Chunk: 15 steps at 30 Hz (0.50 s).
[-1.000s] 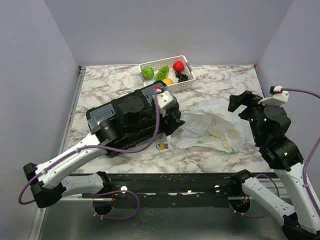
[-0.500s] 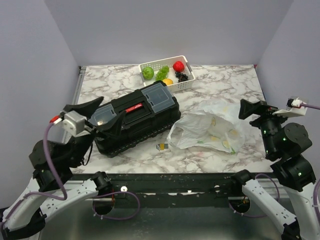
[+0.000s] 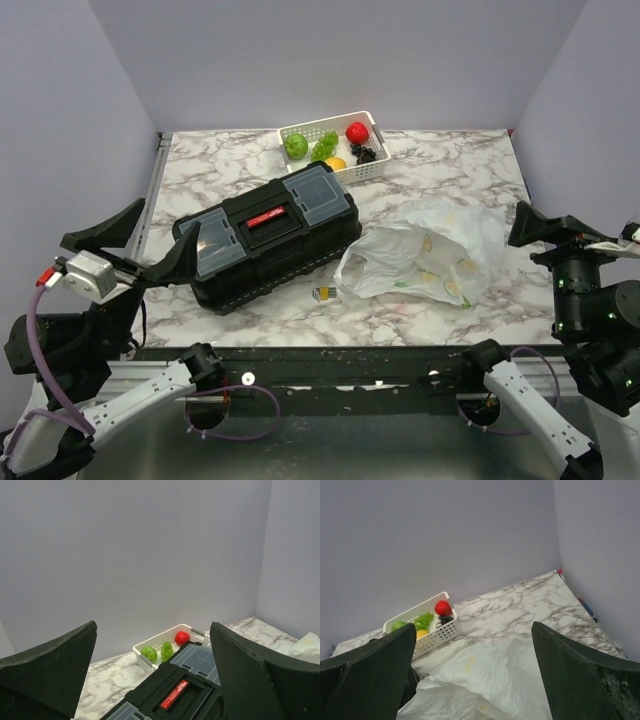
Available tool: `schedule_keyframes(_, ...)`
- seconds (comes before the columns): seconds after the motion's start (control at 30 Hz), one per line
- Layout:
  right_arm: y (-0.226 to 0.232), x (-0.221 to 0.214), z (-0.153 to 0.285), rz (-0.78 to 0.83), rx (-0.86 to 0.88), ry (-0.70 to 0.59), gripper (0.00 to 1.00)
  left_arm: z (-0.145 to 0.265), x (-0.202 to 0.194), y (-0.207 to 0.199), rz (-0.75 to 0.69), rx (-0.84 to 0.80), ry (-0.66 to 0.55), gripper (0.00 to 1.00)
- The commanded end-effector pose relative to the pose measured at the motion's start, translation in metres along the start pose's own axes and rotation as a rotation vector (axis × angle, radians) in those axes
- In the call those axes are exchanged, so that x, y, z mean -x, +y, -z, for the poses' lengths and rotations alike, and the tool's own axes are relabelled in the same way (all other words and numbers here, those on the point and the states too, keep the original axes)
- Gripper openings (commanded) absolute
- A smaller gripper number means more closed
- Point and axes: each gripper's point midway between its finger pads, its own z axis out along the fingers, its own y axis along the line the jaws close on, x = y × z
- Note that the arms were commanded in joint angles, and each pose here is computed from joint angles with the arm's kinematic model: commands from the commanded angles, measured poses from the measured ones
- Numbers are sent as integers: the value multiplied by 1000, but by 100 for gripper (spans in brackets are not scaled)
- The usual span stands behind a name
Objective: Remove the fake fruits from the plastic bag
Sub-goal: Reset both arms
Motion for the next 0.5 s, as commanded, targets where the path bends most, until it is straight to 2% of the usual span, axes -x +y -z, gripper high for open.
schedule_keyframes(0.0,-14,19,9,18,-46,-50,100,13,14,19,-44,46,-10,94)
schedule_keyframes(0.47,-14,24,17,-29,-36,-62,100,11,12,18,-68,42,0,94)
